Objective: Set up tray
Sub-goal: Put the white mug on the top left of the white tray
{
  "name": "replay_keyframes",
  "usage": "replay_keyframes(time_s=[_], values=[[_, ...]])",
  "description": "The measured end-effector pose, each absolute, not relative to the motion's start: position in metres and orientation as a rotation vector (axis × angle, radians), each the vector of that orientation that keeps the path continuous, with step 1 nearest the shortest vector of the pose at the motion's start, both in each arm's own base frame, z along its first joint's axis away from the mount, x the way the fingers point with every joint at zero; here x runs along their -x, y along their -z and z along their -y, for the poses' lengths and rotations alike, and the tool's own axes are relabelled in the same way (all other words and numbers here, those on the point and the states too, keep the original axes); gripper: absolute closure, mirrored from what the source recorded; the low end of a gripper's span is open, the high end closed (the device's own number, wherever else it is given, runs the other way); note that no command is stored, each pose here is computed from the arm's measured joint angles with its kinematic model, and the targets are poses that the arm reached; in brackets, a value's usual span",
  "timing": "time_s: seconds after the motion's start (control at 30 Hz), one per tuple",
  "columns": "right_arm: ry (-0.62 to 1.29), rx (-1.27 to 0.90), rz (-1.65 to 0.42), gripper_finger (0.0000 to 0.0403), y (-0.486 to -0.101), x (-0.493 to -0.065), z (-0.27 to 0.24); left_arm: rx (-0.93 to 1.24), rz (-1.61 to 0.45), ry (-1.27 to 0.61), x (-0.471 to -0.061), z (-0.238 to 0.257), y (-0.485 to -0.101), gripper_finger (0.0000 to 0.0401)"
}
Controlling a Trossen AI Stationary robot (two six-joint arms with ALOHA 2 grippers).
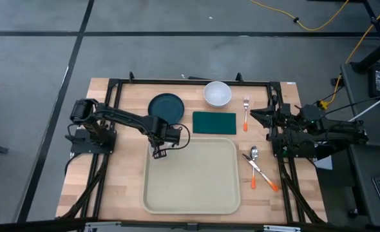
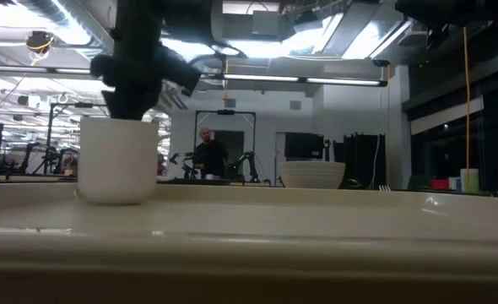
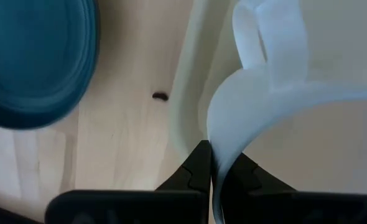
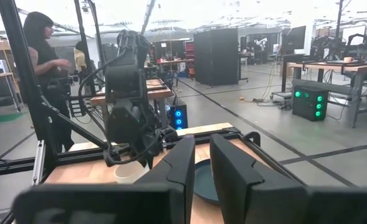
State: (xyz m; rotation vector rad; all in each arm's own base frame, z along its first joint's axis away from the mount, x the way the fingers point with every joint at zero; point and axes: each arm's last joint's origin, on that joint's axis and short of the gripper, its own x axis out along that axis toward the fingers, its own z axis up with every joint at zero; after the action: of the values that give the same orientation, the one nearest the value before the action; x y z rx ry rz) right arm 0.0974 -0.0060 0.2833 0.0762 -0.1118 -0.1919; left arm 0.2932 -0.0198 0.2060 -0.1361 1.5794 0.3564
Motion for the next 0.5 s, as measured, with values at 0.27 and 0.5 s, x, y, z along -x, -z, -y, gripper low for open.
replay_keyframes(time_s=[0.27,0.5], values=[[0.192,-0.077,0.104,0.0345,-0.2825,-0.0975,0.006,0.181,-1.58,-0.335,-0.2921,0.0171,-0.1994,0.0378],[0.192,-0.079,0.104,0.0345,-0.2825,-0.0975,0.006,0.16,-1.541,-0.341,-0.296,0.0154,-0.1998,0.0322]])
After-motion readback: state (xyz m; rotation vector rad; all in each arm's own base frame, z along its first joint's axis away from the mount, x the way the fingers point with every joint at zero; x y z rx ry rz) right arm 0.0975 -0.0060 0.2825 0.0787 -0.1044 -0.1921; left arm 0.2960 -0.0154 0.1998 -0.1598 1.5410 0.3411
